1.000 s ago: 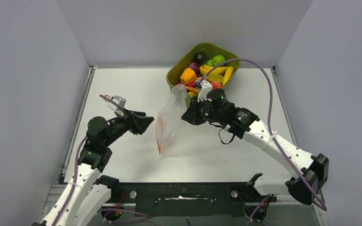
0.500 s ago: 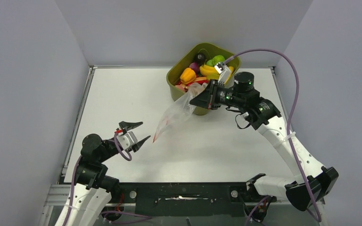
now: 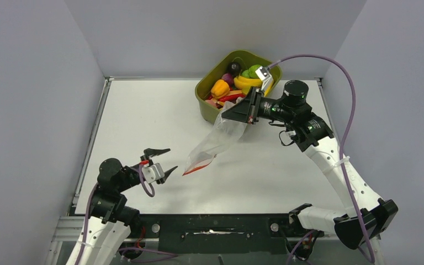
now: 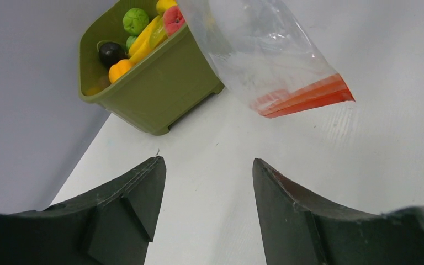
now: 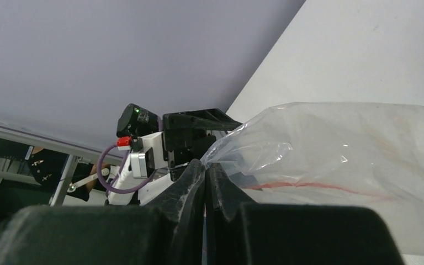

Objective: Place the food in the zip-top bag and seal the zipper
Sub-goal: Adjust the zipper food storage bag at the center of the board.

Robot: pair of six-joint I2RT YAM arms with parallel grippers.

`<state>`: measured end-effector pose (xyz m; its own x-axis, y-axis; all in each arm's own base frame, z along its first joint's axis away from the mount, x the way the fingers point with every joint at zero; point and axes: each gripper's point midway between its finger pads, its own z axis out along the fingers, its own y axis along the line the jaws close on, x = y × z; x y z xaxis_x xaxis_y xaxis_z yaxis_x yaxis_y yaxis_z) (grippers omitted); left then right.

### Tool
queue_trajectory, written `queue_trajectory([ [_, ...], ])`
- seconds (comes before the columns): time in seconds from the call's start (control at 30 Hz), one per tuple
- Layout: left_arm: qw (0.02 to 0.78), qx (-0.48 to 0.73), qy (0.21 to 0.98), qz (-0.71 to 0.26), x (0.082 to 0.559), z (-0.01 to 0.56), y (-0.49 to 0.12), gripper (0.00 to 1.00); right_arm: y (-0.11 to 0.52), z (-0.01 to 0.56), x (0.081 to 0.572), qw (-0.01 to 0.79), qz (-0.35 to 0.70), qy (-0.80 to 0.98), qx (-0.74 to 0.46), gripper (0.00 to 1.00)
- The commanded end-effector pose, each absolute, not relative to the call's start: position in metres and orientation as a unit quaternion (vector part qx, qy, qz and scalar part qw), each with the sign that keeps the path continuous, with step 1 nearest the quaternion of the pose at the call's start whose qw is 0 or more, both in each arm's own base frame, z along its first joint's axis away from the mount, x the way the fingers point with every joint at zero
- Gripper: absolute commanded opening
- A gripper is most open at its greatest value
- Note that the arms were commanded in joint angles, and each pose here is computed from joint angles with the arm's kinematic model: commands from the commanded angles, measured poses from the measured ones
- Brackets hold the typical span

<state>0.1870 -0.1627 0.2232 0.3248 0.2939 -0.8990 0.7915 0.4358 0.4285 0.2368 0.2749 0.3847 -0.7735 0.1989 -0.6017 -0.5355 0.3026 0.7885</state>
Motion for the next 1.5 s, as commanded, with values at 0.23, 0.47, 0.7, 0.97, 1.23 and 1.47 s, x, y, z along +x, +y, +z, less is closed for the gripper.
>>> queue_trajectory([
  [0.23,0.672,0.498,0.447,-0.315,0.141,0.266,-0.189,0.6,0.276,0.432,0.241,0.353,0.633,0.684,-0.084,0.0],
  [0.47,0.694,0.479,0.44,-0.308,0.144,0.263,-0.187,0.58,0.275,0.435,0.245,0.349,0.649,0.674,-0.051,0.0],
  [0.7,0.694,0.484,0.456,-0.275,0.156,0.255,-0.182,0.46,0.274,0.44,0.246,0.351,0.651,0.671,-0.042,0.0],
  [0.97,0.715,0.465,0.451,-0.262,0.166,0.26,-0.18,0.44,0.279,0.44,0.241,0.339,0.663,0.666,-0.045,0.0],
  [1.23,0.725,0.45,0.438,-0.282,0.168,0.264,-0.184,0.44,0.285,0.441,0.236,0.332,0.67,0.662,-0.048,0.0],
  [1.47,0.731,0.444,0.441,-0.272,0.176,0.265,-0.183,0.37,0.29,0.443,0.231,0.328,0.677,0.657,-0.051,0.0],
])
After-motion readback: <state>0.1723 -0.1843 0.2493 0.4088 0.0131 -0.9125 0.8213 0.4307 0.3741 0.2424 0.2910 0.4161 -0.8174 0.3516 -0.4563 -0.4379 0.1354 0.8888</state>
